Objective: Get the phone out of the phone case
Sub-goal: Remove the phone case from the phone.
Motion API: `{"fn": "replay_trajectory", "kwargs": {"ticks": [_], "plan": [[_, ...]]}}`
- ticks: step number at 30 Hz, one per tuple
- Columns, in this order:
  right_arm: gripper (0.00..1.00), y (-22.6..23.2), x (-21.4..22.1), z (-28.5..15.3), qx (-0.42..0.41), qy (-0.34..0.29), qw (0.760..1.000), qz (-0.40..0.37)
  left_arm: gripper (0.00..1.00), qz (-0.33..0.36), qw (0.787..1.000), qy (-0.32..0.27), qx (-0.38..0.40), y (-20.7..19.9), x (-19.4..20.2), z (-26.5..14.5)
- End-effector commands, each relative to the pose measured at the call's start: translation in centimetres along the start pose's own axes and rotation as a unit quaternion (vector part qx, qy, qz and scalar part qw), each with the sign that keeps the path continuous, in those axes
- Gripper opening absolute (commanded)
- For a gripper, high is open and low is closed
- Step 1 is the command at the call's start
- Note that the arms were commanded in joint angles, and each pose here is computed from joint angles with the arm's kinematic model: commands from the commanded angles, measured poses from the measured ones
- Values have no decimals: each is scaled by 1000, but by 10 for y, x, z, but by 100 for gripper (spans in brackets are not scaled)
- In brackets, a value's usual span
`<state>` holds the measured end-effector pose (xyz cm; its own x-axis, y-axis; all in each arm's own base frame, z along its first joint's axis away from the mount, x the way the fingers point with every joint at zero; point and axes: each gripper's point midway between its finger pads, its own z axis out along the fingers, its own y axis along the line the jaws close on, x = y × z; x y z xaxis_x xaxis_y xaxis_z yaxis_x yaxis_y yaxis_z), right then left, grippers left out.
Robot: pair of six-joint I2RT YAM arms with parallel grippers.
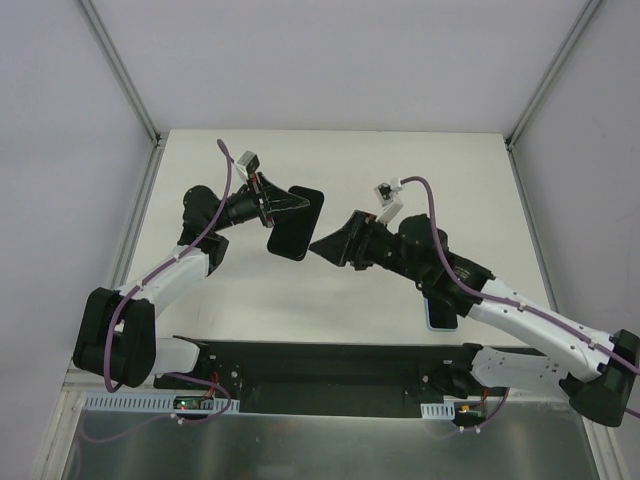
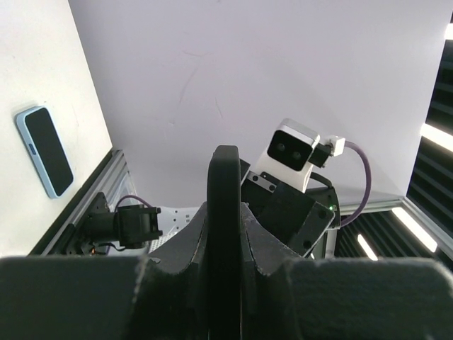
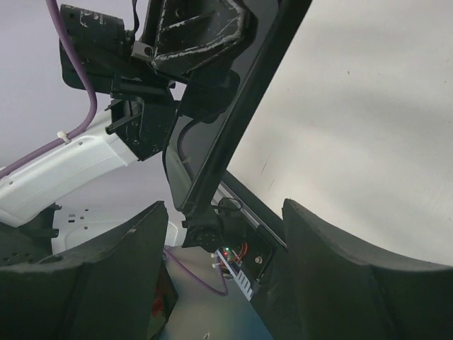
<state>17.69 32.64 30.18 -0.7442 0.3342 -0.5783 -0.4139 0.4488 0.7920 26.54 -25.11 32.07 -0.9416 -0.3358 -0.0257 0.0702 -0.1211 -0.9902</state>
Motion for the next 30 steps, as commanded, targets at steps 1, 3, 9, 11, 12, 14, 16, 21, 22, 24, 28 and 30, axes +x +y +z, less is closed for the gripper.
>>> {"fn": "replay_trajectory", "kwargs": {"ticks": [1,3,9,11,12,14,16,21,22,24,28,30], "plan": [[69,20,-4,4,-28,2,999,-22,0,55,998,-1,41,-38,6,0],[69,18,0,8,-25,10,999,-21,0,55,998,-1,40,-37,5,-1],[69,3,11,14,-4,21,1000,-9,0,53,998,-8,40,-38,3,-2],[69,-1,12,17,3,20,1000,-5,0,53,998,-10,41,-40,2,-2],[69,-2,12,17,5,19,1000,-4,0,53,998,-11,42,-41,2,-2],[68,-9,14,20,16,19,1000,2,0,53,998,-13,43,-42,2,-2],[68,-14,15,23,26,17,999,10,0,54,997,-13,46,-45,3,-3],[68,-20,18,33,36,17,999,22,0,55,997,-18,49,-49,4,-4],[68,-25,20,39,42,20,999,23,0,56,997,-18,49,-50,5,-5],[68,-25,19,44,43,19,999,27,0,53,997,-21,52,-51,5,-5],[68,-36,19,55,55,17,998,32,0,45,997,-23,60,-53,7,-8],[68,-41,18,57,59,15,998,35,0,42,997,-24,60,-54,7,-8]]}}
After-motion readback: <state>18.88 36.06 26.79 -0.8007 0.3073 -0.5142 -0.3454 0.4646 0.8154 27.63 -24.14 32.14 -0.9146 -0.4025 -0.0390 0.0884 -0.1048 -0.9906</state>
